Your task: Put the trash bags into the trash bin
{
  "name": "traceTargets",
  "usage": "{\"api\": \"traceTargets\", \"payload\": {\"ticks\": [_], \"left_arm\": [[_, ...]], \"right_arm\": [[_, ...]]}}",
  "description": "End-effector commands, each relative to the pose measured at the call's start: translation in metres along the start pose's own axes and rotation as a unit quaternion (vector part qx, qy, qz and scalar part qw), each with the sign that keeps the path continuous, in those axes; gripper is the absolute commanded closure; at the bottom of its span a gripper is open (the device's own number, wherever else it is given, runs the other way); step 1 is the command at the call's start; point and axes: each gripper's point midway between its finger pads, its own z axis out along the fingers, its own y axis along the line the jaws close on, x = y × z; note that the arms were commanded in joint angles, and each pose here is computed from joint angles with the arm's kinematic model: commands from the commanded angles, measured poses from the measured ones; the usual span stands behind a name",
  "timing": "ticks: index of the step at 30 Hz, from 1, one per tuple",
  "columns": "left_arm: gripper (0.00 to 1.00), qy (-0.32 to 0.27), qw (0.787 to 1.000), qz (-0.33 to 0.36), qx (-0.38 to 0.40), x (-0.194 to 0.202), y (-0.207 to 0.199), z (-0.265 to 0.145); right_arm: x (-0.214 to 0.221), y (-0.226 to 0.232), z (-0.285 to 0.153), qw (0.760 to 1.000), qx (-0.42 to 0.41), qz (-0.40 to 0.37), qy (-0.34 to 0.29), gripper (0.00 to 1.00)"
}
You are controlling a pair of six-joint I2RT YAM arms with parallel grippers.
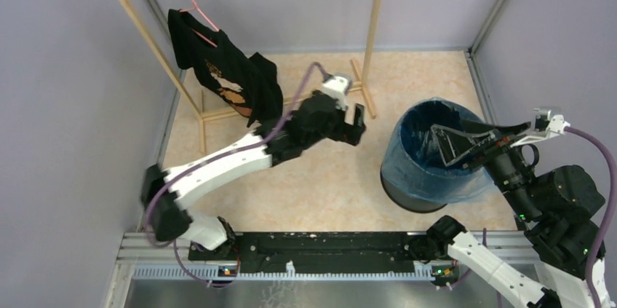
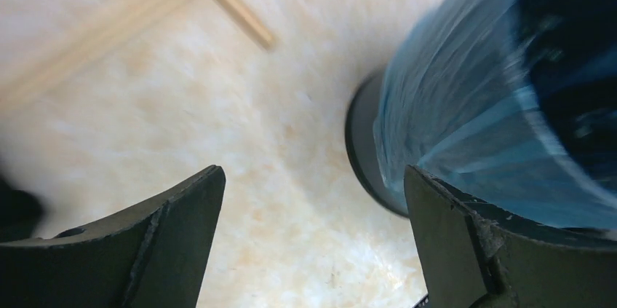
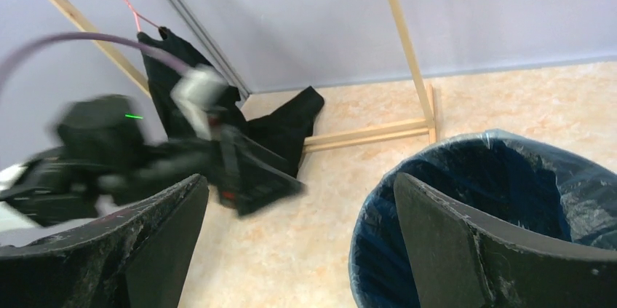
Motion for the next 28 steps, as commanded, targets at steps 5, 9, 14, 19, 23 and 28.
{"api": "traceTargets", "payload": {"ticks": [5,9,14,19,23,28], "left_arm": [[0.01,-0.254,0.963,0.053,-0.077,-0.161,0.045,-0.234],[0.01,-0.335,0.94,0.043,-0.046,-0.195,0.045,-0.318],[0.01,-0.394,0.918,0.022,-0.043,-0.212,0.057,-0.382],[0.01,-0.409,0.911,0.01,-0.054,-0.212,0.068,-0.404],[0.01,-0.405,0.912,0.004,-0.067,-0.207,0.075,-0.408],[0.01,-0.406,0.911,0.005,-0.073,-0.207,0.077,-0.409]], "right_arm": [[-0.059,0.015,-0.004,0.999,0.003,-0.04,-0.036,0.01],[-0.099,0.032,-0.011,0.996,-0.017,-0.052,-0.072,0.01],[-0.126,0.048,-0.009,0.992,-0.042,-0.057,-0.105,0.01],[-0.131,0.054,-0.003,0.99,-0.054,-0.059,-0.118,0.01],[-0.128,0.052,0.001,0.99,-0.049,-0.057,-0.119,0.01],[-0.119,0.053,0.004,0.99,-0.055,-0.071,-0.107,0.01]]}}
